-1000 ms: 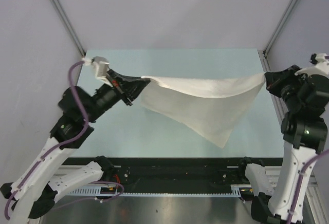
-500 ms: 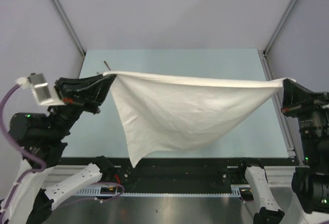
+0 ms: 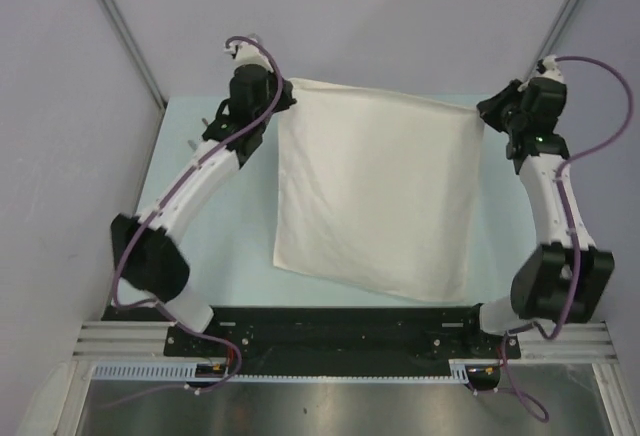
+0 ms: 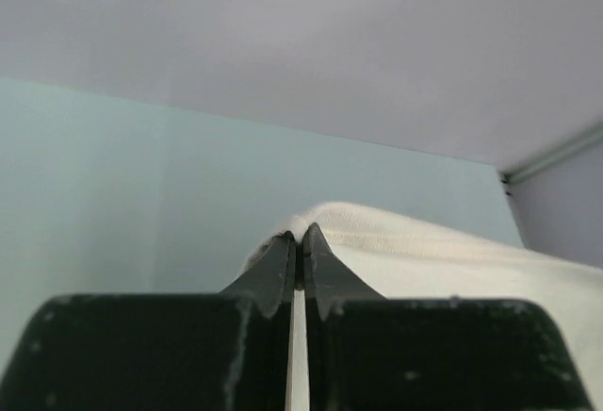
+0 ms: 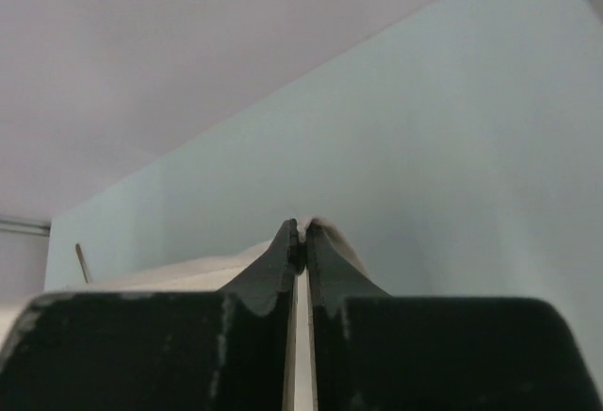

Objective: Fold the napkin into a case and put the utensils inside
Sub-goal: Flatten out the crumpled napkin at the center of the board, then pick up the flattened napkin from the center of the board.

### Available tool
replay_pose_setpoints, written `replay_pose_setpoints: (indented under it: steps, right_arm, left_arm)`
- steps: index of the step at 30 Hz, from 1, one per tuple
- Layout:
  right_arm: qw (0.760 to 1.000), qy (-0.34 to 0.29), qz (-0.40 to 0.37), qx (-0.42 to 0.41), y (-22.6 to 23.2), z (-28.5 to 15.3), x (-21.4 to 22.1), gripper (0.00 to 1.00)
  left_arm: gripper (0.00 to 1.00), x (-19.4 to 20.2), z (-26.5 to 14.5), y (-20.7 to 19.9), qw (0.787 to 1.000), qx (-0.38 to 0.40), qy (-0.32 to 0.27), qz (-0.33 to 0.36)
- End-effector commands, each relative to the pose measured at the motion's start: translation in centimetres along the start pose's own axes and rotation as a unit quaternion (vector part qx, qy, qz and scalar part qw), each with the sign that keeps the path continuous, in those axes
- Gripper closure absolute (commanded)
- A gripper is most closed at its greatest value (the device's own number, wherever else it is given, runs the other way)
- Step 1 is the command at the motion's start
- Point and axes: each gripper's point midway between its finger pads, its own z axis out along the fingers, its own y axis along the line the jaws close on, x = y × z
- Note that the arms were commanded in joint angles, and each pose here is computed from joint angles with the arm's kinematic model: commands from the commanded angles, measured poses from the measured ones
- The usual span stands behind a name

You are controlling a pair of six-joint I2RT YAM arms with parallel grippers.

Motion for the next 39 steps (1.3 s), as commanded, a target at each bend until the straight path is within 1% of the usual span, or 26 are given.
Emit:
replay_pose_setpoints:
  steps: [1, 2, 3, 4, 5, 6, 7, 8, 9, 10, 11, 12, 13, 14, 15, 19, 21, 22, 23, 24, 26, 28, 29, 30, 33, 39]
  right_arm:
    - [0.999, -0.024, 0.025, -0.033, -1.3, 10.5, 0.6, 0.88]
    - [0.997, -0.032, 0.031, -0.062, -0.2, 12.3, -1.2, 0.84]
    - [0.998, 0.020, 0.051, -0.034, -3.5, 17.6, 3.3, 0.81]
    - [0.995, 0.058, 0.059, -0.049, -3.5, 19.3, 4.8, 0.75]
    - [0.994, 0.060, 0.070, -0.060, -3.9, 21.5, 4.3, 0.66]
    - [0.993, 0.051, 0.087, -0.061, -4.5, 23.9, 3.8, 0.58]
    - [0.993, 0.049, 0.089, -0.067, -4.7, 24.9, 3.8, 0.49]
    - [0.992, 0.066, 0.089, -0.057, -5.4, 25.6, 4.3, 0.36]
    - [0.994, 0.053, 0.072, -0.064, -4.4, 27.0, 2.1, 0.32]
    - [0.992, 0.104, 0.063, -0.017, -6.1, 26.5, 4.0, 0.25]
    - [0.992, 0.115, 0.058, -0.010, -6.0, 26.3, 3.9, 0.22]
    - [0.991, 0.124, 0.058, -0.009, -6.0, 25.9, 3.6, 0.21]
    - [0.989, 0.139, 0.057, 0.002, -6.1, 24.7, 3.8, 0.21]
    - [0.987, 0.147, 0.058, 0.017, -6.7, 23.9, 4.4, 0.20]
    - [0.986, 0.154, 0.059, 0.030, -7.2, 23.2, 4.9, 0.19]
    - [0.969, 0.195, 0.075, 0.134, -9.2, 17.0, 9.5, 0.19]
    - [0.956, 0.223, 0.076, 0.172, -9.5, 14.4, 12.0, 0.21]
    - [0.945, 0.247, 0.069, 0.201, -10.1, 12.8, 14.7, 0.23]
    - [0.944, 0.246, 0.076, 0.205, -9.0, 11.0, 14.9, 0.24]
    - [0.946, 0.248, 0.072, 0.196, -8.5, 10.2, 15.7, 0.24]
    - [0.938, 0.279, 0.057, 0.199, -7.9, 6.6, 19.2, 0.25]
    - [0.929, 0.282, 0.047, 0.237, -9.4, 3.9, 20.8, 0.25]
    - [0.914, 0.311, 0.041, 0.257, -10.2, 1.5, 23.9, 0.25]
    - [0.915, 0.304, 0.053, 0.259, -10.1, -0.2, 24.0, 0.25]
    - [0.899, 0.313, 0.058, 0.300, -12.2, -5.2, 26.5, 0.27]
    - [0.889, 0.282, 0.058, 0.355, -15.8, -11.1, 28.2, 0.28]
  left_arm:
    - [1.00, 4.9, 10.6, 5.5, 0.993, -0.094, 0.059, -0.047]
    - [1.00, 5.5, 12.5, 7.1, 0.990, -0.109, 0.066, -0.054]
    - [1.00, 7.5, 14.8, 7.4, 0.990, -0.086, 0.092, -0.056]
    - [0.90, 9.6, 18.4, 8.8, 0.989, -0.088, 0.103, -0.055]
    - [0.77, 10.5, 20.4, 11.0, 0.985, -0.101, 0.110, -0.082]
    - [0.73, 11.2, 21.8, 11.9, 0.984, -0.095, 0.120, -0.089]
    - [0.63, 5.9, 23.1, 10.9, 0.990, -0.081, 0.067, -0.096]
    - [0.55, 9.5, 24.2, 14.8, 0.982, -0.121, 0.105, -0.099]
    - [0.48, 7.9, 24.3, 15.1, 0.984, -0.120, 0.088, -0.098]
    - [0.22, 7.6, 24.2, 15.8, 0.984, -0.120, 0.088, -0.101]
    - [0.18, 3.9, 23.5, 16.1, 0.987, -0.102, 0.056, -0.114]
    - [0.21, 6.5, 22.5, 18.0, 0.980, -0.122, 0.088, -0.128]
    - [0.21, 6.6, 21.7, 17.6, 0.979, -0.105, 0.092, -0.151]
    - [0.21, 5.2, 21.3, 16.9, 0.982, -0.078, 0.065, -0.159]
    - [0.23, 4.7, 19.1, 16.2, 0.982, -0.073, 0.067, -0.162]
    - [0.24, 5.6, 14.7, 12.0, 0.983, -0.057, 0.110, -0.136]
    - [0.27, 7.3, 11.4, 9.7, 0.979, -0.058, 0.145, -0.130]
    - [0.28, 8.7, 10.1, 8.1, 0.978, -0.055, 0.161, -0.122]
    - [0.29, 9.6, 9.0, 7.7, 0.977, -0.060, 0.167, -0.118]
    - [0.29, 12.4, 7.1, 8.3, 0.970, -0.078, 0.200, -0.111]
    - [0.28, 13.5, 4.1, 7.1, 0.966, -0.085, 0.216, -0.113]
    - [0.29, 17.2, 0.0, 8.6, 0.946, -0.143, 0.271, -0.109]
    - [0.28, 18.3, -1.3, 9.1, 0.938, -0.163, 0.287, -0.103]
    - [0.28, 20.1, -2.8, 10.4, 0.929, -0.188, 0.305, -0.087]
    - [0.27, 22.6, -7.1, 11.8, 0.915, -0.214, 0.338, -0.049]
    - [0.28, 24.1, -12.1, 13.4, 0.914, -0.223, 0.334, -0.051]
